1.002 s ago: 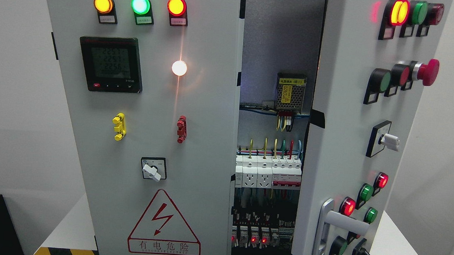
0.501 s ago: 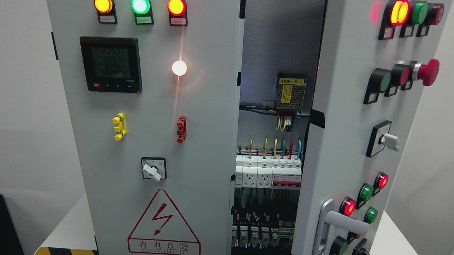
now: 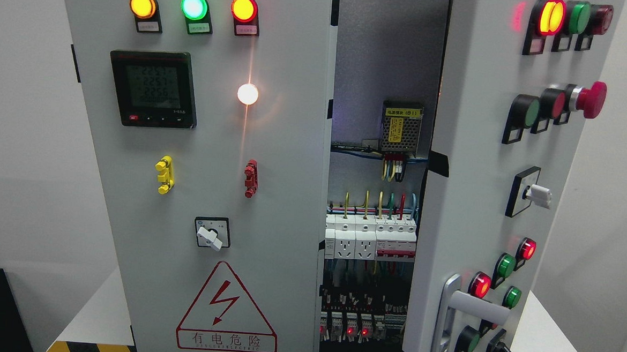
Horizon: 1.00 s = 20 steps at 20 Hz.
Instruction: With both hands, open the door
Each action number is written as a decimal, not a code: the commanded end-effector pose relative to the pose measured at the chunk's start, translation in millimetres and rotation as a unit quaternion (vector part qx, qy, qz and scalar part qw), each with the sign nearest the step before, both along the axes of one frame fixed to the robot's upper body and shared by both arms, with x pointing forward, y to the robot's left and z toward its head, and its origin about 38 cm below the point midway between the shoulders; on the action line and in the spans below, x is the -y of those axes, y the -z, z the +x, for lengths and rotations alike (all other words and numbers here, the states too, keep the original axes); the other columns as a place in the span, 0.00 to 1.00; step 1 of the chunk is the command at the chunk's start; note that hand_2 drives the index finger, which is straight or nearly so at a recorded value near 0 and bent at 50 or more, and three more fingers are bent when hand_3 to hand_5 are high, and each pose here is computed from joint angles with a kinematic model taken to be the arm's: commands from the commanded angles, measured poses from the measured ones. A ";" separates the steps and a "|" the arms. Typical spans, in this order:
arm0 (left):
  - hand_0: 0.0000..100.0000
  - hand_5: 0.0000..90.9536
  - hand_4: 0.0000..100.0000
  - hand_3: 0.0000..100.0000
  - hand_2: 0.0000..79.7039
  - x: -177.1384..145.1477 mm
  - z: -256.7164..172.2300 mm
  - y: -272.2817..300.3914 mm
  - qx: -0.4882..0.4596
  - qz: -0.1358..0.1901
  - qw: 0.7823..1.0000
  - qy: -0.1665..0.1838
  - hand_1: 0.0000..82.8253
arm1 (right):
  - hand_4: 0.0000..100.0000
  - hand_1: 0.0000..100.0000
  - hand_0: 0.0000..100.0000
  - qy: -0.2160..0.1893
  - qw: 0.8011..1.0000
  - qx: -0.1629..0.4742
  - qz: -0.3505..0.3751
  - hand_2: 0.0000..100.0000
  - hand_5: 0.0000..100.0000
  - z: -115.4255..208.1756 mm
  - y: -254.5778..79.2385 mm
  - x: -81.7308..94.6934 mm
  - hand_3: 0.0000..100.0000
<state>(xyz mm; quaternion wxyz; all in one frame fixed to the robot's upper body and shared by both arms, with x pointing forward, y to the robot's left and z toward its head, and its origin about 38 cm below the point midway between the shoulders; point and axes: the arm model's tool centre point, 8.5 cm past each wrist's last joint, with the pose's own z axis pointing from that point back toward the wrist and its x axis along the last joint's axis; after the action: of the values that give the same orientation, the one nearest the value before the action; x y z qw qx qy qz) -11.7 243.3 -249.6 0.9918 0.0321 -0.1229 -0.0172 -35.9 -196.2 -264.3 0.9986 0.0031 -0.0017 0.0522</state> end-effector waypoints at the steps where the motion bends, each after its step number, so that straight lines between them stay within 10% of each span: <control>1: 0.00 0.00 0.00 0.00 0.00 -4.5 105.3 -65.5 0.204 -0.014 0.979 0.023 0.00 | 0.00 0.00 0.19 -0.008 1.000 0.001 0.001 0.00 0.00 0.2 0.0 -0.5 0.00; 15: 0.00 0.00 0.00 0.00 0.00 -4.5 206.4 -177.1 0.408 -0.027 0.910 0.067 0.00 | 0.00 0.00 0.19 -0.008 1.000 0.001 0.001 0.00 0.00 0.2 0.0 -0.4 0.00; 20: 0.00 0.00 0.00 0.00 0.00 22.8 219.4 -225.5 0.465 -0.062 0.871 0.142 0.00 | 0.00 0.00 0.19 -0.008 1.000 0.001 0.001 0.00 0.00 0.2 0.0 -0.4 0.00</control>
<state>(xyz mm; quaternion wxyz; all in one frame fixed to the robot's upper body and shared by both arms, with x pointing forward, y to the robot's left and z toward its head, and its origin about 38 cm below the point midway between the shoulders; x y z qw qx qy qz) 153.2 246.1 -130.0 0.9005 0.0050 -0.4306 -0.0601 -35.9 -196.2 -264.3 0.9986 0.0031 -0.0017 0.0522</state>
